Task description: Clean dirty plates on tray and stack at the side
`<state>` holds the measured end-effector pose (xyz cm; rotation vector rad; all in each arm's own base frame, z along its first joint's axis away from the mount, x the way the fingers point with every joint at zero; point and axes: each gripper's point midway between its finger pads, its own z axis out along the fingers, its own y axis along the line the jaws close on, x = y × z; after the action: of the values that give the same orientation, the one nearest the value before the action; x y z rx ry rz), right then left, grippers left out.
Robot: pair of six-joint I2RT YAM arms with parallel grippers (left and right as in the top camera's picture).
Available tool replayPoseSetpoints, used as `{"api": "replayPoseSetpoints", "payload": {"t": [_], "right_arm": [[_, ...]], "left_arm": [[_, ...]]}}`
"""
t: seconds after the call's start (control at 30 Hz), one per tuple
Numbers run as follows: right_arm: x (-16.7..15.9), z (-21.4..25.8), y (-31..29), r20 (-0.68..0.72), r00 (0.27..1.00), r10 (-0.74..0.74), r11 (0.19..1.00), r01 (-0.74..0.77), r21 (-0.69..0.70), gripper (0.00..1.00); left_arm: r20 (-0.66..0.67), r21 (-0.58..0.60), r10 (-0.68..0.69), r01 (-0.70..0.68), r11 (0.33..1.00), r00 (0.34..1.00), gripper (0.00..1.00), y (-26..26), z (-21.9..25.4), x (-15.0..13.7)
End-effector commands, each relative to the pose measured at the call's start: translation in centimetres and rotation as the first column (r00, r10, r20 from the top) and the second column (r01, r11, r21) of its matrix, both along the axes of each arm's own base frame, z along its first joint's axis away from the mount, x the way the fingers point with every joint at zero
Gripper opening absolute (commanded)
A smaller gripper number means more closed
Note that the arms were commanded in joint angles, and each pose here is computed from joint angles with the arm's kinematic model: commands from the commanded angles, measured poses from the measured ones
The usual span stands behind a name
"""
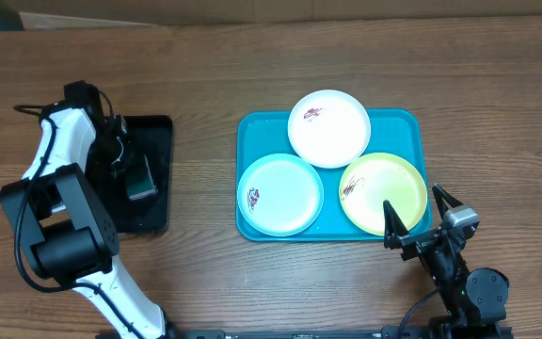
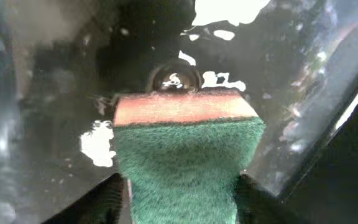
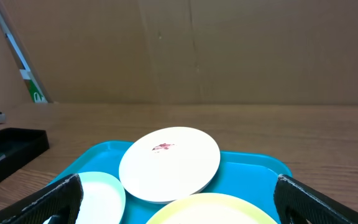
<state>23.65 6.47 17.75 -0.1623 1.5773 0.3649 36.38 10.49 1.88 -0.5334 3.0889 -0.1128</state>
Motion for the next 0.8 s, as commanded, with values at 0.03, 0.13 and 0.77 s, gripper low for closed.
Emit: {"api": "replayPoseSetpoints", "payload": {"t": [0.03, 0.13, 0.77], "right_arm": [[0.0, -0.2, 0.1, -0.001, 1.0, 0.006, 1.0, -0.006, 0.006, 1.0], [0.0, -0.2, 0.1, -0.001, 1.0, 0.006, 1.0, -0.006, 0.007, 1.0], [0.0, -0.2, 0.1, -0.001, 1.0, 0.006, 1.0, -0.006, 0.007, 1.0]], "left_arm": [[-0.035, -0.011, -0.009, 0.008, 1.0, 0.999, 0.69, -0.8, -1.4, -1.1], [-0.038, -0.012, -0.009, 0.009, 1.0, 0.999, 0.54, -0.9, -1.9, -1.3], [-0.053, 0.078, -0.01, 0.014, 0.997, 0.999, 0.87, 0.9, -0.4, -0.9]]}}
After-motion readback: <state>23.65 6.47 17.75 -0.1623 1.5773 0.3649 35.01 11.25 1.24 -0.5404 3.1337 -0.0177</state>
